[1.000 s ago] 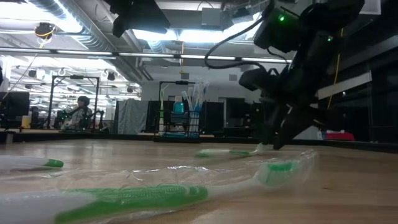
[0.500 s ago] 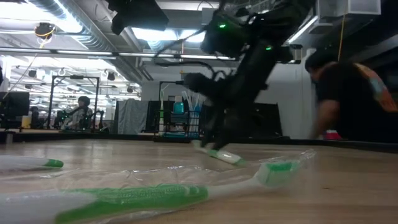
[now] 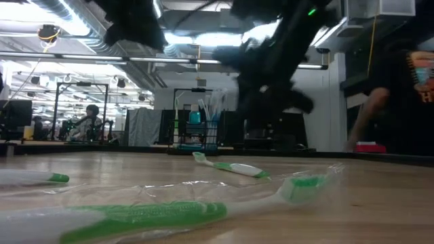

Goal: Pick & Place toothbrushing station
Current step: Put the green toothbrush into the wire organizer

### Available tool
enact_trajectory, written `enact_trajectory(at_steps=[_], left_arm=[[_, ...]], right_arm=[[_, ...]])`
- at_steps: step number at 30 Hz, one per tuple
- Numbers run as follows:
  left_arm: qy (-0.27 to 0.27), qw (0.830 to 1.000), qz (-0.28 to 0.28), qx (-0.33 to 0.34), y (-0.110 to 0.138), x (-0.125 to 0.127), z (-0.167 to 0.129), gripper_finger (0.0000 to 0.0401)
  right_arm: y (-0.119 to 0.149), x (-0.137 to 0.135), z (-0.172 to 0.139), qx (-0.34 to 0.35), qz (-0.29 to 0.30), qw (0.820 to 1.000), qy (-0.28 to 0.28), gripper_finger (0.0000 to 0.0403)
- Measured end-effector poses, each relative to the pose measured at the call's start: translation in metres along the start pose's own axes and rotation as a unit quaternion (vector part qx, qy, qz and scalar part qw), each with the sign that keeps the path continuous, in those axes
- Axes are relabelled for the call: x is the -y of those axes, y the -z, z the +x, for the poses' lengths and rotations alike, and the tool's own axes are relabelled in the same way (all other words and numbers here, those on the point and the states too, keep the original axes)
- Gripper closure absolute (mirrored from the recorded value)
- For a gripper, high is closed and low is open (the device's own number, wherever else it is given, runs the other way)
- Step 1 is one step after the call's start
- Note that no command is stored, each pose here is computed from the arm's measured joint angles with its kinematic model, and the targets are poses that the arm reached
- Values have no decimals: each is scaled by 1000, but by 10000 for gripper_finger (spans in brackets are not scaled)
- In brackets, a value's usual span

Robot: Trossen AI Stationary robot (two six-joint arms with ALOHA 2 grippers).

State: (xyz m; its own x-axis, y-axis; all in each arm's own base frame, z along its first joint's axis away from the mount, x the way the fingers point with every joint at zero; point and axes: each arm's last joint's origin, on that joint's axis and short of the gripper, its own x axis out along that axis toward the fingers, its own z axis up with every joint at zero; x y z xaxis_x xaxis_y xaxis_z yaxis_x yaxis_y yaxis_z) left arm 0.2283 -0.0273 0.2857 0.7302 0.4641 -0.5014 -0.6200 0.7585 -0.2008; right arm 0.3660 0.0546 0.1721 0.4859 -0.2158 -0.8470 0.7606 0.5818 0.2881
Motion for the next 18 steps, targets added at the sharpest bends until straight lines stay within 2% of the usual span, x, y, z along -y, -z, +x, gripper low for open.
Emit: enact_trajectory(at_steps=[4,8,11,15,18], left_arm=[[-39,999,-18,-11,6,-5,0,313],[-35,999,-24,31,1,-2,-8,313],[-41,998,-25,35,1,-3,-10,313],[-62,997,-53,9,8,-7,-9,313],[-93,988,-116,-30,19,-12,-6,313]], right_arm=[[24,7,-23,15,-5,999,30,293],[46,26,-32,15,32,999,41,293],[61,42,-35,14,50,998,44,293],[76,50,-56,53,55,997,-7,293],[85,51,-79,87,43,994,-57,293]])
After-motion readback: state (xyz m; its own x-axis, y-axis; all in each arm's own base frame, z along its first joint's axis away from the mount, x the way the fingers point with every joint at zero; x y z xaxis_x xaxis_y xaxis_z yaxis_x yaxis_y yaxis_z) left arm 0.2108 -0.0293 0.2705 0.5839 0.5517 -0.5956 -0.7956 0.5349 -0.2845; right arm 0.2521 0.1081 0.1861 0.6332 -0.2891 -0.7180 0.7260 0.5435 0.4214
